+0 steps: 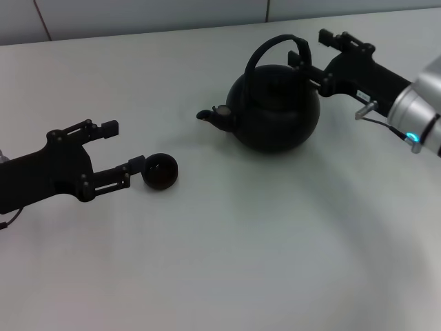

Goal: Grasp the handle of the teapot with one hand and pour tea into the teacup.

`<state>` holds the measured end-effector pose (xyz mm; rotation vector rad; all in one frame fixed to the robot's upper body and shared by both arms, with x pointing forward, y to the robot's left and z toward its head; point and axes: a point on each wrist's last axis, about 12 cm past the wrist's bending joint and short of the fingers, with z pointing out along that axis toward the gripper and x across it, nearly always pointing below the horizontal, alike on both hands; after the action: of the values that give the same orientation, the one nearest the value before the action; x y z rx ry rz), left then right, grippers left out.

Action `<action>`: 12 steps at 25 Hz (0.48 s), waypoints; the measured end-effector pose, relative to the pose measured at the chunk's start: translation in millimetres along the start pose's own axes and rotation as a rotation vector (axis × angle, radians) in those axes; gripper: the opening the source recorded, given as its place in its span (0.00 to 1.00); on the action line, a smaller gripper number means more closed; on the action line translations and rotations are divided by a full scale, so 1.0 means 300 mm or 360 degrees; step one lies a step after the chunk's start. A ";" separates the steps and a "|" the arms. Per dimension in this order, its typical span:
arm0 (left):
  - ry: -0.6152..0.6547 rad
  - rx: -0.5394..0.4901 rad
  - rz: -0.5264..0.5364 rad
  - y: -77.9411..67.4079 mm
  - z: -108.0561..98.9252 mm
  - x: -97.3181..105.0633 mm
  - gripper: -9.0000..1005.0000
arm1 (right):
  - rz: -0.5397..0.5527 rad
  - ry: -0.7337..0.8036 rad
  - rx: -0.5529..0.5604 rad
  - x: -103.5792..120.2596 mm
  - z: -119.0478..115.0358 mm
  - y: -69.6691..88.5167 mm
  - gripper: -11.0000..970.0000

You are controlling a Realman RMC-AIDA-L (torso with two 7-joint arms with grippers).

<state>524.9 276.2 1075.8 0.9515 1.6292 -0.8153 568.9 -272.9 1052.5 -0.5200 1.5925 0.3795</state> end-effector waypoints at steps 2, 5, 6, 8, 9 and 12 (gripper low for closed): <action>0.0000 -0.0001 -0.0001 -0.001 -0.001 0.001 0.79 | -0.0004 -0.0086 0.0002 -0.006 -0.035 -0.002 0.75; -0.0006 0.0008 0.0009 -0.002 -0.004 -0.004 0.79 | 0.0015 -0.0167 -0.0004 -0.013 -0.068 -0.003 0.75; -0.0006 0.0008 0.0009 -0.002 -0.004 -0.004 0.79 | 0.0015 -0.0167 -0.0004 -0.013 -0.068 -0.003 0.75; -0.0020 0.0033 0.0016 -0.008 -0.006 -0.009 0.79 | 0.0024 -0.0221 -0.0018 -0.018 -0.091 -0.001 0.75; -0.0028 0.0052 0.0017 -0.013 -0.007 -0.011 0.79 | 0.0035 -0.0281 -0.0052 -0.027 -0.113 0.004 0.75; -0.0066 0.0097 0.0016 -0.021 -0.019 -0.021 0.79 | 0.0031 -0.0333 -0.0176 -0.042 -0.139 0.021 0.75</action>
<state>517.6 277.0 1083.4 0.9784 1.5706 -0.8769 530.9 -288.8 1068.6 -0.5318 1.3810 0.5219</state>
